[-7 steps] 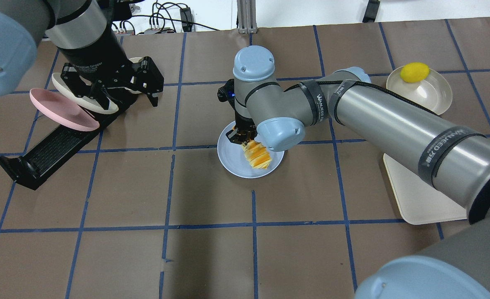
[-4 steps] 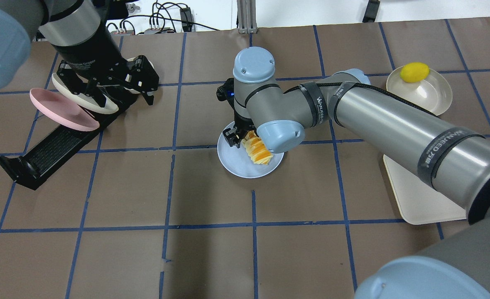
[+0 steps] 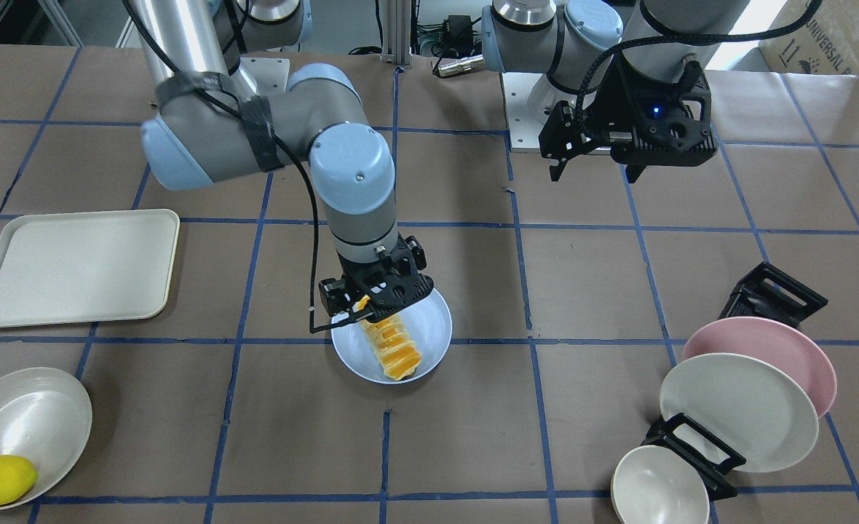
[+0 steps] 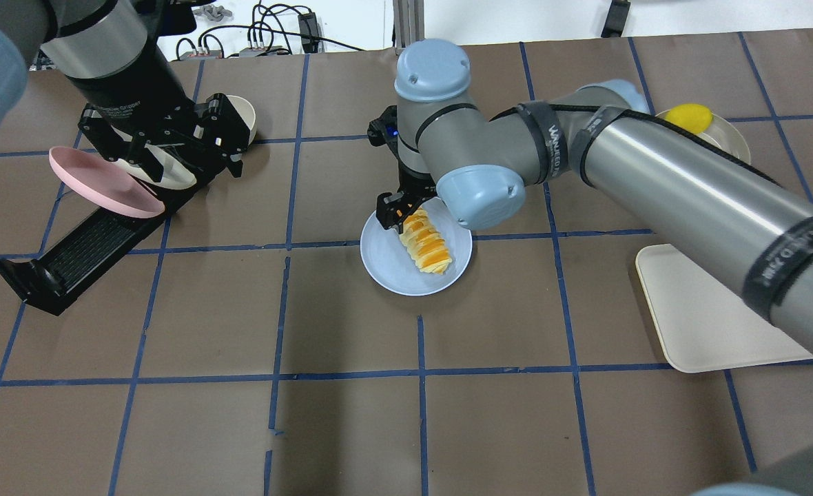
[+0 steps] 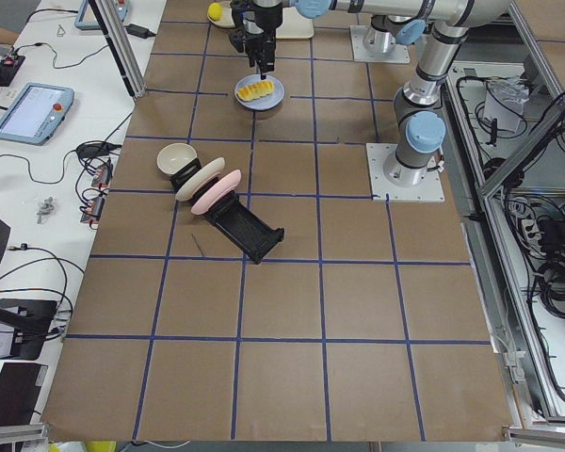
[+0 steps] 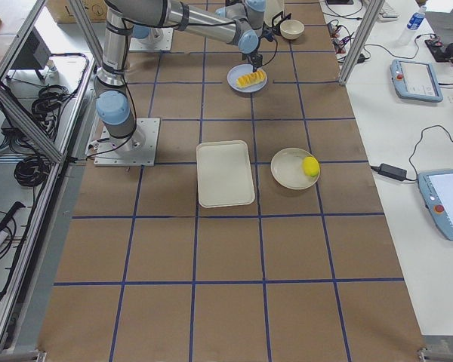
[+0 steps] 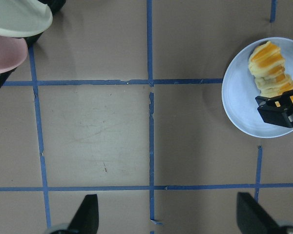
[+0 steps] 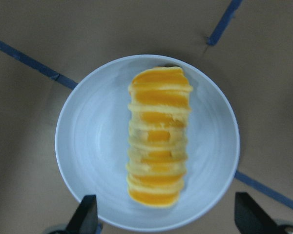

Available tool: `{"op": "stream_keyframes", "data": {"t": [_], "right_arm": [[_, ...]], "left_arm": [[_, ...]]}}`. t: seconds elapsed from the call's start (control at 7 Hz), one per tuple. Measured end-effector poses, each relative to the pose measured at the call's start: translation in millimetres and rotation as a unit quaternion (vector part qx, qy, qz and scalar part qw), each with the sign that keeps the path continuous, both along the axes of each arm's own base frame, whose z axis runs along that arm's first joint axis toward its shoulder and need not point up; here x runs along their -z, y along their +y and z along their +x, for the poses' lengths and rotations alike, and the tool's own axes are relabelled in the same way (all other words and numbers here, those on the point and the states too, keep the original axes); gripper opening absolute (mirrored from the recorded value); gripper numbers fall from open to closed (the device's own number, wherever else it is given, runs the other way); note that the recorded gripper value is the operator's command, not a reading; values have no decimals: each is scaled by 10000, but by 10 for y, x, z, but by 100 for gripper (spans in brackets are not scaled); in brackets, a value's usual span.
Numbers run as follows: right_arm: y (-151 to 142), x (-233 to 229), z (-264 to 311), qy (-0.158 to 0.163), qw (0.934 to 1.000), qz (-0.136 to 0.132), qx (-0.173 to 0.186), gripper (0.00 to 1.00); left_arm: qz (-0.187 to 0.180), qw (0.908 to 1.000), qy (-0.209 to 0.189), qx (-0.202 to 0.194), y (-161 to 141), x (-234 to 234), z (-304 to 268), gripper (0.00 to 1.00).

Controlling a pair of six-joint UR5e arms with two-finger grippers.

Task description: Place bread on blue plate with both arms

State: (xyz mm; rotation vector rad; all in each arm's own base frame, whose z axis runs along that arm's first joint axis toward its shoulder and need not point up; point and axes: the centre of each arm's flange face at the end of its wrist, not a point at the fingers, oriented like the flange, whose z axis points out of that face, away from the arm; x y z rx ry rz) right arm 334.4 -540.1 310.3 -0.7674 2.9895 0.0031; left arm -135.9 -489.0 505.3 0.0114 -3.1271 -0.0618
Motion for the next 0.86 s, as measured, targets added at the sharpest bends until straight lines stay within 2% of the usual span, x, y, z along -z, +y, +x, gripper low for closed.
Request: {"op": "stream_keyframes", "data": {"t": [0.14, 0.29, 0.43, 0.57, 0.86], "right_arm": [[-70, -416, -373, 44, 9997, 53, 243, 100], [-165, -779, -843, 47, 9986, -55, 526, 100], [-186, -1132, -1290, 55, 9961, -280, 833, 100], [-101, -1447, -1636, 194, 9923, -534, 1096, 100], [49, -1798, -1978, 432, 9863, -790, 1385, 100]], "left_arm": [[1, 10000, 0, 15, -1, 0, -2, 100], [3, 10000, 1, 17, -3, 2, -3, 100], [4, 10000, 0, 13, -3, 3, -3, 100], [-4, 10000, -1, 13, 2, -5, -6, 100], [-43, 10000, -38, 16, 24, -41, -11, 100]]}}
